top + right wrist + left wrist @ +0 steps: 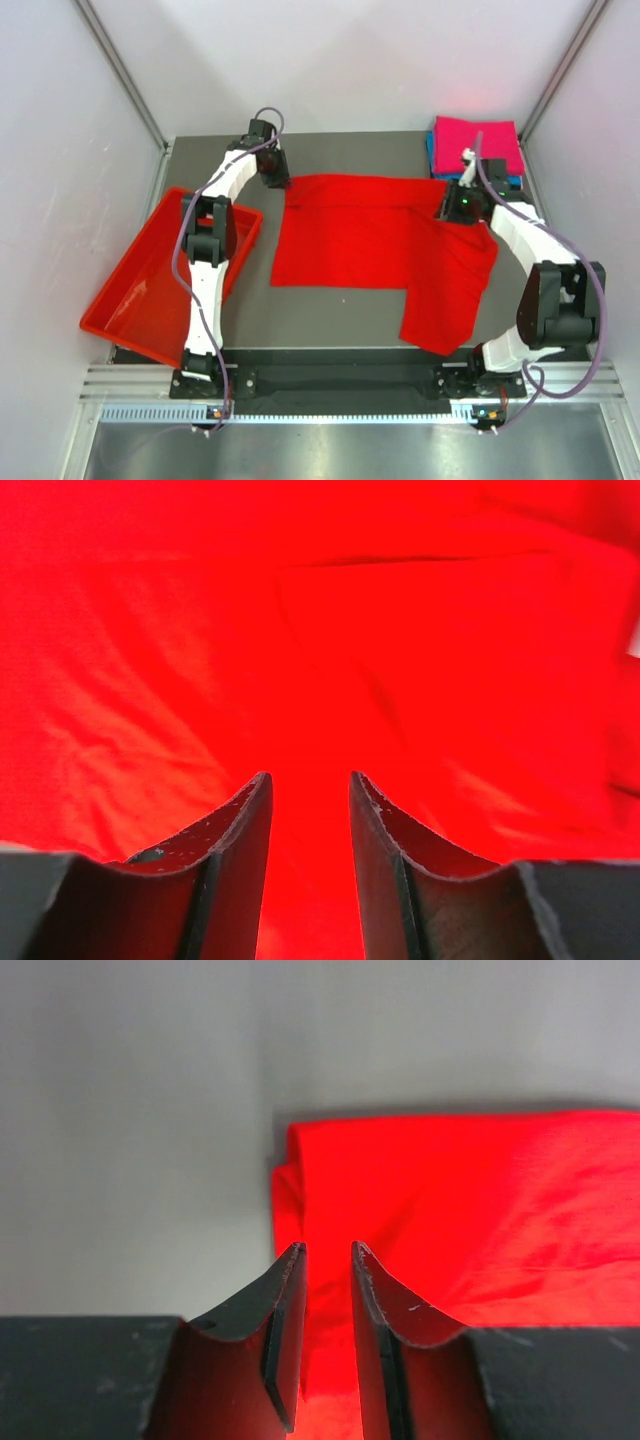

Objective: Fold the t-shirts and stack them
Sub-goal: Fold the tshirt

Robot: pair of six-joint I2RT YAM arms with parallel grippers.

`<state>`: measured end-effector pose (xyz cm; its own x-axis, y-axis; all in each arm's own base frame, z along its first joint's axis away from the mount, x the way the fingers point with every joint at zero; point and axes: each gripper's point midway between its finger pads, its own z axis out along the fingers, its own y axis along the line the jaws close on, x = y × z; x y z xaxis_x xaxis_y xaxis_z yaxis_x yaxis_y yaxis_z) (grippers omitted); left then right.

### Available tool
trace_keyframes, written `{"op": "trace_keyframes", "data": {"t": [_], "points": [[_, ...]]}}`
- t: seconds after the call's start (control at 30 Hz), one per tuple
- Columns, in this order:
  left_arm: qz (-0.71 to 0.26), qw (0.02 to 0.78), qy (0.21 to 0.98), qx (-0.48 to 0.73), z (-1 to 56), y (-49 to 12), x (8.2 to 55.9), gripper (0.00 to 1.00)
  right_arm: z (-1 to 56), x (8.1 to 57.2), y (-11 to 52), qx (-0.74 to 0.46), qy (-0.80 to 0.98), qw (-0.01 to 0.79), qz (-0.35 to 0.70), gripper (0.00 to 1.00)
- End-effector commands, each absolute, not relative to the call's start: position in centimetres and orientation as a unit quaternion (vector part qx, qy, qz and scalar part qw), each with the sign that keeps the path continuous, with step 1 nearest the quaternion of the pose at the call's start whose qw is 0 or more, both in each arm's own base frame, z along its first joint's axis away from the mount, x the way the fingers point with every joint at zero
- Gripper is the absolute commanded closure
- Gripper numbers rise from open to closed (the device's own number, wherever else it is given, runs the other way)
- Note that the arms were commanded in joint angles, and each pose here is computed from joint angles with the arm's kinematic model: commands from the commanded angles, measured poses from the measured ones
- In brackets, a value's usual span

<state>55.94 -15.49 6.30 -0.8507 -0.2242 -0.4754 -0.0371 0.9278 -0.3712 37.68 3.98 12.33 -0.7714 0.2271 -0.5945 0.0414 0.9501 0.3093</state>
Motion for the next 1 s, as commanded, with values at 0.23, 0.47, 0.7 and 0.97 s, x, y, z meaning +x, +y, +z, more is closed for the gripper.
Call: {"op": "trace_keyframes", "data": {"t": [0.23, 0.47, 0.7, 0.97], "points": [[-0.204, 0.268, 0.938, -0.079, 5.2, -16.1, 57.1, 0.70, 13.3, 39.5, 10.7, 0.022, 0.918, 0.354, 0.178, 0.63], [-0.216, 0.268, 0.935, -0.083, 4.5, -16.5, 57.6, 0.71, 9.5, 37.7, 13.7, 0.005, 0.931, 0.315, 0.186, 0.64], [-0.218, 0.287, 0.929, -0.087, 5.5, -15.9, 58.4, 0.99, 8.6, 37.9, 13.5, 0.005, 0.933, 0.313, 0.178, 0.65], [-0.226, 0.305, 0.919, -0.107, 6.6, -15.0, 60.0, 1.00, 7.0, 37.6, 13.3, 0.006, 0.939, 0.299, 0.169, 0.67]]}}
